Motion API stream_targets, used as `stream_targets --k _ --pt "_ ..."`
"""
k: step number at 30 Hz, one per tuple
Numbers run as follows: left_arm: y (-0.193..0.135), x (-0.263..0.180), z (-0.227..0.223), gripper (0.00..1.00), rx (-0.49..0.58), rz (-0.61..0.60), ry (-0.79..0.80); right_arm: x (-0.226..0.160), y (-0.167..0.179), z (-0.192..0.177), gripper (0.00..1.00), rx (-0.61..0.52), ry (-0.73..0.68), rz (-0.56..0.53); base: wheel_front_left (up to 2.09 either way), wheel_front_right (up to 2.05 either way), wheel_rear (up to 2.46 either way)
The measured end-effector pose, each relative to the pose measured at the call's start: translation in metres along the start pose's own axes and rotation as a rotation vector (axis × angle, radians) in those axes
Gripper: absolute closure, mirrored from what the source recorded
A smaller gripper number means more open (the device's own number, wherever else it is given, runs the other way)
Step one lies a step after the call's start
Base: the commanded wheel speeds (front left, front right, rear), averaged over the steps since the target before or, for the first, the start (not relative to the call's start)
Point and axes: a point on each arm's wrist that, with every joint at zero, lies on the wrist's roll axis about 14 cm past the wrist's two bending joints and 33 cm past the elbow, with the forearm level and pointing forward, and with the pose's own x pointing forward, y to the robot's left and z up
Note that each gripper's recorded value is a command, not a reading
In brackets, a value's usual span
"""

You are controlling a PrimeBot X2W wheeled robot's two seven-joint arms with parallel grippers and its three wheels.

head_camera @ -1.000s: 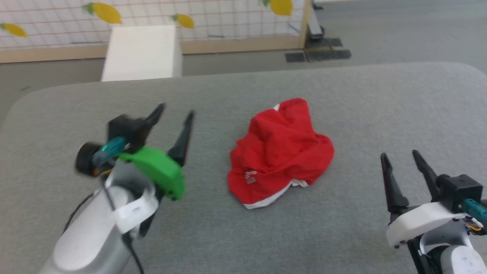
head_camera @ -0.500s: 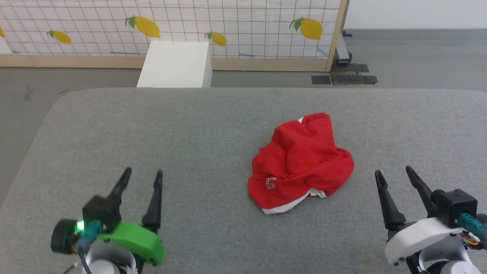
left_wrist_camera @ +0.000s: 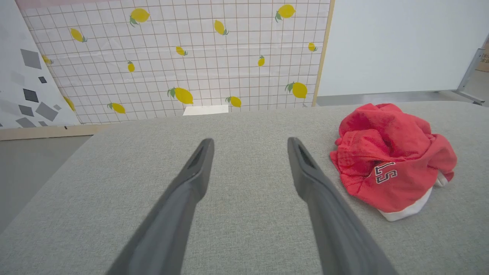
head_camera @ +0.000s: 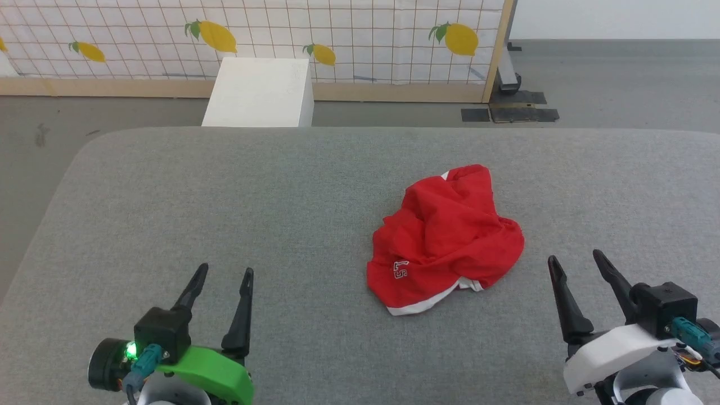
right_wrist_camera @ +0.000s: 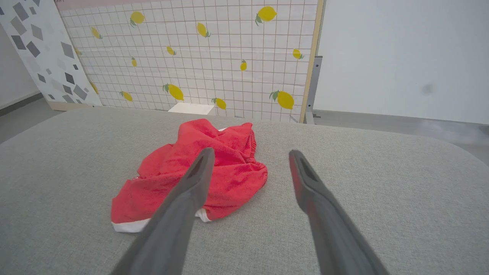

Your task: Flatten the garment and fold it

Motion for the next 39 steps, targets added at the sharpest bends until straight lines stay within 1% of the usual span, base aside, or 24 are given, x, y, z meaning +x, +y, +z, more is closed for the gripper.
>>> stream_targets --k 4,5,6,7,10,14,16,19,21,25,27,35,36,37,39 --pt "-0.003 -0.001 -0.003 0.00 -0.005 -0.009 0.011 0.002 0.004 -0.002 0.00 -0.026 0.017 0.024 0.00 0.00 0.00" --pt "-0.004 -0.001 -0.005 0.00 -0.008 -0.012 0.015 0.003 0.007 -0.005 0.00 -0.036 0.040 0.040 0.00 0.00 0.00" --pt "-0.005 -0.002 -0.006 0.00 -0.012 -0.014 0.019 0.003 0.011 -0.014 0.00 -0.049 0.097 0.062 0.00 0.00 0.00" --pt "-0.007 -0.002 -0.008 0.00 -0.015 -0.016 0.023 0.003 0.018 -0.024 0.00 -0.064 0.152 0.093 0.00 0.00 0.00" --pt "-0.008 -0.003 -0.011 0.00 -0.027 -0.014 0.033 0.008 0.040 -0.028 0.00 -0.085 0.219 0.180 0.00 0.00 0.00" --pt "-0.002 -0.003 -0.018 0.00 -0.028 0.007 0.054 0.014 0.069 -0.045 0.00 -0.128 0.365 0.309 0.00 0.00 0.00" --pt "-0.001 -0.003 -0.020 0.00 -0.023 0.009 0.059 0.018 0.083 -0.053 0.00 -0.171 0.428 0.373 0.00 0.00 0.00" --pt "0.003 0.000 -0.021 0.00 -0.017 0.021 0.063 0.025 0.107 -0.060 0.00 -0.207 0.501 0.472 0.00 0.00 0.00" --pt "0.006 0.002 -0.024 0.00 -0.018 0.031 0.071 0.032 0.117 -0.067 0.00 -0.240 0.549 0.519 0.00 0.00 0.00" --pt "0.013 0.002 -0.027 0.00 -0.016 0.058 0.081 0.050 0.119 -0.080 0.00 -0.301 0.612 0.541 0.00 0.00 0.00" --pt "0.019 0.003 -0.030 0.00 -0.017 0.077 0.090 0.055 0.122 -0.093 0.00 -0.332 0.659 0.561 0.00 0.00 0.00" --pt "0.031 0.001 -0.041 0.00 -0.015 0.124 0.122 0.069 0.123 -0.134 0.00 -0.367 0.786 0.582 0.00 0.00 0.00" --pt "0.033 0.001 -0.042 0.00 -0.013 0.131 0.124 0.069 0.124 -0.138 0.33 -0.373 0.799 0.588 0.00 0.00 0.00" --pt "0.035 0.000 -0.044 0.00 -0.013 0.135 0.129 0.070 0.126 -0.140 1.00 -0.378 0.807 0.595 0.00 0.00 0.00" --pt "0.038 -0.002 -0.047 0.00 -0.010 0.145 0.138 0.072 0.129 -0.142 1.00 -0.376 0.813 0.609 0.00 0.00 0.00"
